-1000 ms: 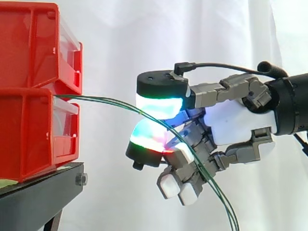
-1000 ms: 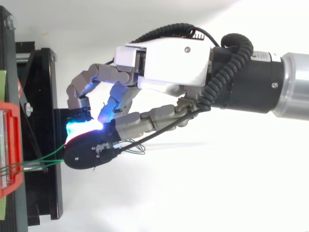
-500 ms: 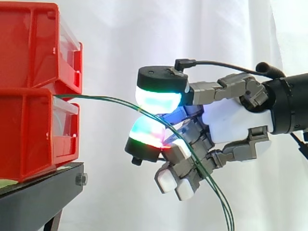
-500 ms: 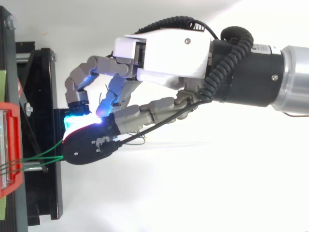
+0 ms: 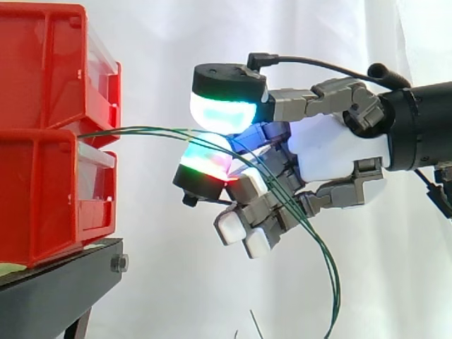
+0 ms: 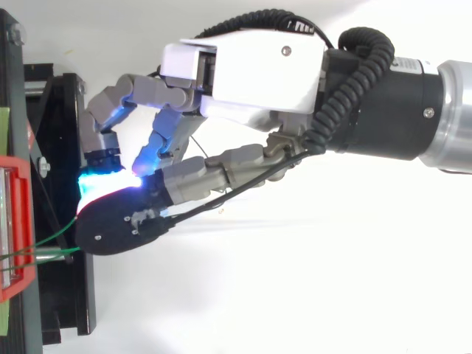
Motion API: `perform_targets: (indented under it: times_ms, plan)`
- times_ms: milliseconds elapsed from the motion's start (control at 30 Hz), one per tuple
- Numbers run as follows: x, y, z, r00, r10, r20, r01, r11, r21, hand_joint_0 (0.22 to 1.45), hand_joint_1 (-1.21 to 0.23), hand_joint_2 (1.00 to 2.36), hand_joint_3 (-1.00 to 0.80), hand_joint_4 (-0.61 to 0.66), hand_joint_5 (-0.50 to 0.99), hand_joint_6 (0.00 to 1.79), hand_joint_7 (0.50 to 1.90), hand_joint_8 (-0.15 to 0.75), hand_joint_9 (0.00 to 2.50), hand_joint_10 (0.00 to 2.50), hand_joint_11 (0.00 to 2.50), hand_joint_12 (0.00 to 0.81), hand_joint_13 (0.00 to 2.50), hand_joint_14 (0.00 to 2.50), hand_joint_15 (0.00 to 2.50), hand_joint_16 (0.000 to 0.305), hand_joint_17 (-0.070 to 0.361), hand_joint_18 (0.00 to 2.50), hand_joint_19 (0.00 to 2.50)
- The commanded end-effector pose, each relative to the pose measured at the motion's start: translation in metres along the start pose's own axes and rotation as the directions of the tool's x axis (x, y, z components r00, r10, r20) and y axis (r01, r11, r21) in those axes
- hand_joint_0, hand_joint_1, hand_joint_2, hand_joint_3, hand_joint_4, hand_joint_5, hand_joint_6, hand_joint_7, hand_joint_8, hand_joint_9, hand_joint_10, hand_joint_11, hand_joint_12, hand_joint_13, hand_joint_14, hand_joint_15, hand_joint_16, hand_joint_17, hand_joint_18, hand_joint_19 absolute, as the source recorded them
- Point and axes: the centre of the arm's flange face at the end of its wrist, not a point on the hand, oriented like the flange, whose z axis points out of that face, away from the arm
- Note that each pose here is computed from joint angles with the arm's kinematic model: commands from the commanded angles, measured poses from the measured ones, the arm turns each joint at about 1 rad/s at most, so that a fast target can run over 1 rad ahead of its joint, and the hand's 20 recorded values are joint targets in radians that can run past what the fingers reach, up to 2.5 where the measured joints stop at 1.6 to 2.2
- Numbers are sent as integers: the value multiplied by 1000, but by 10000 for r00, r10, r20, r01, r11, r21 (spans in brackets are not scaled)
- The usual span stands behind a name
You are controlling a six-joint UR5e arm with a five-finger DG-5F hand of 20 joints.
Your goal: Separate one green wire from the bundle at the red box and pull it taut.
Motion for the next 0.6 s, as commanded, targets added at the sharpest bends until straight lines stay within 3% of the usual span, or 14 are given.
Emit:
perform_targets:
  times_ms: [0, 200, 367, 433, 500, 567]
  plan:
    - [-1, 2, 0, 10000, -1, 7, 1, 10000, -24, 603, -630, 1018, -204, 207, -196, 906, 1098, 355, 1078, 16, 930, 350, 973, 16, 440, 49, 109, 924, 476]
    - [-4, 11, 0, 9998, -176, 28, 177, 9998, -49, 606, -656, 1018, -197, 209, -200, 907, 1082, 352, 1063, 16, 944, 348, 969, 16, 446, 49, 109, 922, 467]
    - [-3, 10, 0, 9998, -202, 19, 202, 9998, -5, 612, -681, 1017, -221, 210, -203, 909, 1064, 353, 1054, 15, 956, 348, 967, 15, 444, 49, 109, 922, 468]
    - [-4, 12, 0, 9998, -199, 22, 199, 9998, -20, 604, -691, 1014, -295, 227, -203, 909, 1060, 346, 1051, 16, 956, 344, 965, 15, 446, 49, 109, 923, 467]
    - [-3, 10, 0, 9998, -202, 19, 202, 9998, -5, 557, -615, 1004, -441, 226, -200, 908, 1013, 354, 1081, 15, 942, 351, 974, 14, 444, 50, 112, 933, 477]
    - [-4, 11, 0, 9998, -202, 19, 202, 9998, -5, 547, -556, 1002, -474, 231, -195, 894, 1029, 358, 1093, 16, 929, 356, 979, 16, 443, 50, 113, 939, 480]
